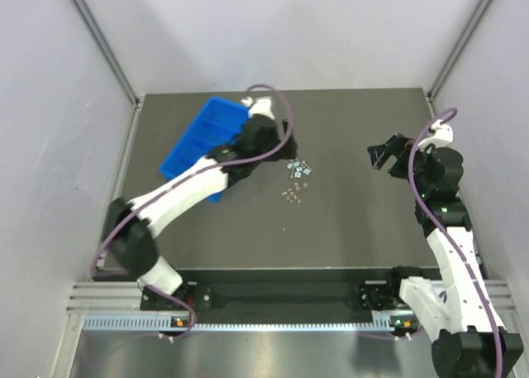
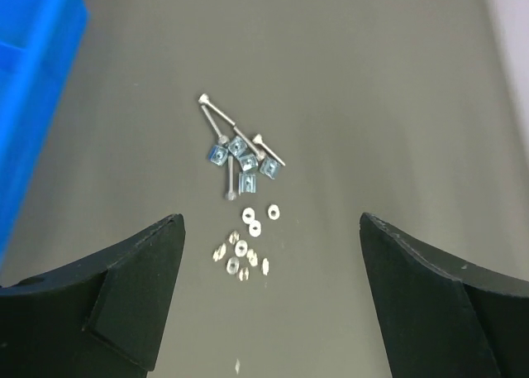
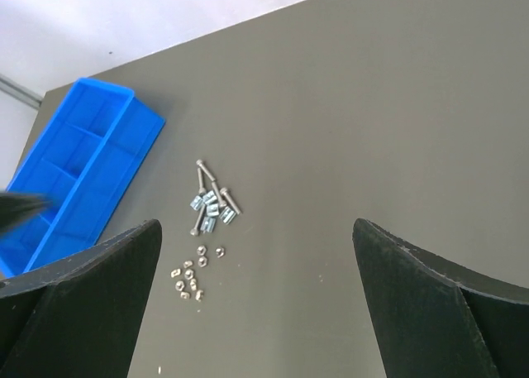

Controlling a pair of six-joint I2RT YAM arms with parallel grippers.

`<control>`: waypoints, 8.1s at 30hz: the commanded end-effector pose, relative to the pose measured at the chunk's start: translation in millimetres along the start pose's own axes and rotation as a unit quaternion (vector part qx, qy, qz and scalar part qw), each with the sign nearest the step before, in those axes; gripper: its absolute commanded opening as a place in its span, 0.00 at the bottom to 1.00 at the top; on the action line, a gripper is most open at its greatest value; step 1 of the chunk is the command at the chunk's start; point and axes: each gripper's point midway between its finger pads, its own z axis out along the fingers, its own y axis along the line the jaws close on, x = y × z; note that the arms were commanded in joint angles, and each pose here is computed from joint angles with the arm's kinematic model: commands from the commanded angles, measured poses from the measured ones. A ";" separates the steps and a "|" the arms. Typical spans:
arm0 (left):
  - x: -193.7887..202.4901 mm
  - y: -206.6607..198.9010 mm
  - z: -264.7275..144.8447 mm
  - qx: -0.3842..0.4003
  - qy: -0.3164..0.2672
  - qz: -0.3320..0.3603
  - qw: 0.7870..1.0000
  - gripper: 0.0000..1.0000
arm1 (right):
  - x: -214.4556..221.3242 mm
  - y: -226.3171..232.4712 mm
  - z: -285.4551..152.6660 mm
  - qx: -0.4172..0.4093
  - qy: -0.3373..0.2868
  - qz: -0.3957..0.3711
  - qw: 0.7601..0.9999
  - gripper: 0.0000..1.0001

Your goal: Sort the screws and nuts into containers

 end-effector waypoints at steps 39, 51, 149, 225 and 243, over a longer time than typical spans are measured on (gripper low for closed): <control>105.4 60.2 232.6 -0.218 0.024 0.031 0.975 0.71 | 9.7 -16.6 -9.1 0.038 -0.009 -0.014 0.999 1.00; 114.4 72.6 240.7 -0.223 0.041 0.038 0.973 0.45 | 13.0 -19.5 -5.0 0.043 -0.001 -0.012 0.999 1.00; -105.3 198.2 158.1 -0.241 -0.177 -0.158 0.941 0.00 | 28.9 -24.7 9.2 0.052 0.042 0.013 0.998 1.00; 9.2 53.4 183.6 -0.181 -0.047 0.049 0.981 0.05 | 37.7 -31.6 -1.3 0.075 0.066 0.005 0.995 1.00; -110.9 159.4 160.2 -0.222 -0.177 -0.135 0.949 0.06 | 38.6 -30.5 9.2 0.069 0.075 0.016 0.995 1.00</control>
